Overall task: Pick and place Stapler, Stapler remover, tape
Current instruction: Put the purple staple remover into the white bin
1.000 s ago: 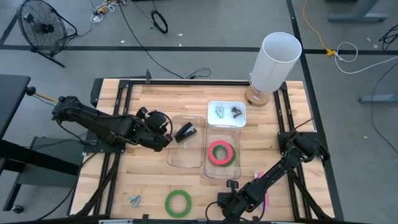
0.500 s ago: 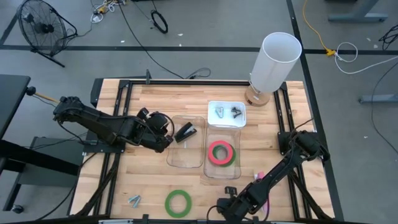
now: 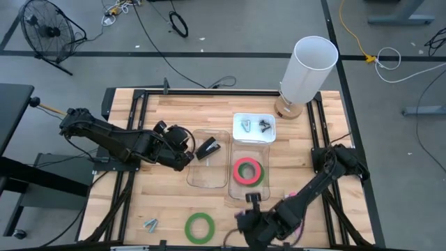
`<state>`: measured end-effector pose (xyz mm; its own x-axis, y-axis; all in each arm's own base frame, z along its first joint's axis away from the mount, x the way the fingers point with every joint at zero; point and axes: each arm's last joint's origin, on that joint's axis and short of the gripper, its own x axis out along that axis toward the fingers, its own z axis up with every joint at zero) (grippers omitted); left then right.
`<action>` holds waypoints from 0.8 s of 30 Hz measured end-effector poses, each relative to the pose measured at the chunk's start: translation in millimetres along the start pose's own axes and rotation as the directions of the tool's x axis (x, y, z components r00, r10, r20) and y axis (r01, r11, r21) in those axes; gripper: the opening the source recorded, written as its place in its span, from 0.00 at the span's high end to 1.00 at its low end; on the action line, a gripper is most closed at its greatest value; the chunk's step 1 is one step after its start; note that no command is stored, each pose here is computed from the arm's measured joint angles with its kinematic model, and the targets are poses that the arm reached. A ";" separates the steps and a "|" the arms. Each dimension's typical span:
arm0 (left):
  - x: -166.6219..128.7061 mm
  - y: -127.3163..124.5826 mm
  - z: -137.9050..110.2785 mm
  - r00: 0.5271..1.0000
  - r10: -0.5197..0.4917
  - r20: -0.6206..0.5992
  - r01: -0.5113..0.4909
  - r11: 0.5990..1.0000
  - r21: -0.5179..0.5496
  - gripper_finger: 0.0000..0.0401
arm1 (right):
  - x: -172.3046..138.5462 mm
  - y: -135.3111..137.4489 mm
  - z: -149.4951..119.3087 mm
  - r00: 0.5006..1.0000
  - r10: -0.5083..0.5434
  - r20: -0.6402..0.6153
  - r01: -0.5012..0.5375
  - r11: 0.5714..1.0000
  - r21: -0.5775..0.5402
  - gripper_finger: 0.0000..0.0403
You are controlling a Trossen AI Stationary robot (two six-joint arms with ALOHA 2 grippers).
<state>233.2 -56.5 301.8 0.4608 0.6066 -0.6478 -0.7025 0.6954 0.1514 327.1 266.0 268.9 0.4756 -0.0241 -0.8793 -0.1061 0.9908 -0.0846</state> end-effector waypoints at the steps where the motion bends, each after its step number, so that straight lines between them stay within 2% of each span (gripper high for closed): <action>1: 0.0 0.0 0.0 1.000 0.000 0.000 0.000 1.000 -0.003 0.70 | -0.6 -7.6 3.1 1.000 -0.029 -0.008 0.029 1.000 -0.005 0.94; 9: 0.0 0.0 0.0 1.000 0.000 0.000 0.000 1.000 -0.014 0.70 | -11.8 -88.8 27.3 0.991 -0.122 -0.048 0.125 0.990 0.064 0.94; 16: 0.0 0.3 -0.2 1.000 0.002 -0.002 -0.002 1.000 -0.010 0.70 | -39.3 -173.8 34.5 0.983 -0.169 -0.070 0.180 0.963 0.200 0.94; 19: 0.0 0.3 -0.2 1.000 0.002 -0.002 -0.002 1.000 -0.011 0.70 | -51.7 -208.7 34.5 0.985 -0.162 -0.060 0.172 0.942 0.288 0.94; 24: -1.9 -1.1 -1.6 1.000 -0.007 0.000 0.007 1.000 -0.003 0.70 | -60.2 -254.9 28.2 0.976 -0.195 -0.094 0.217 0.895 0.390 0.94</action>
<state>232.3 -59.1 301.7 0.4652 0.6019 -0.6491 -0.7012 0.6981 0.1447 350.2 18.6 356.6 0.4027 -0.2296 -0.8861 0.3488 0.9335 -0.0834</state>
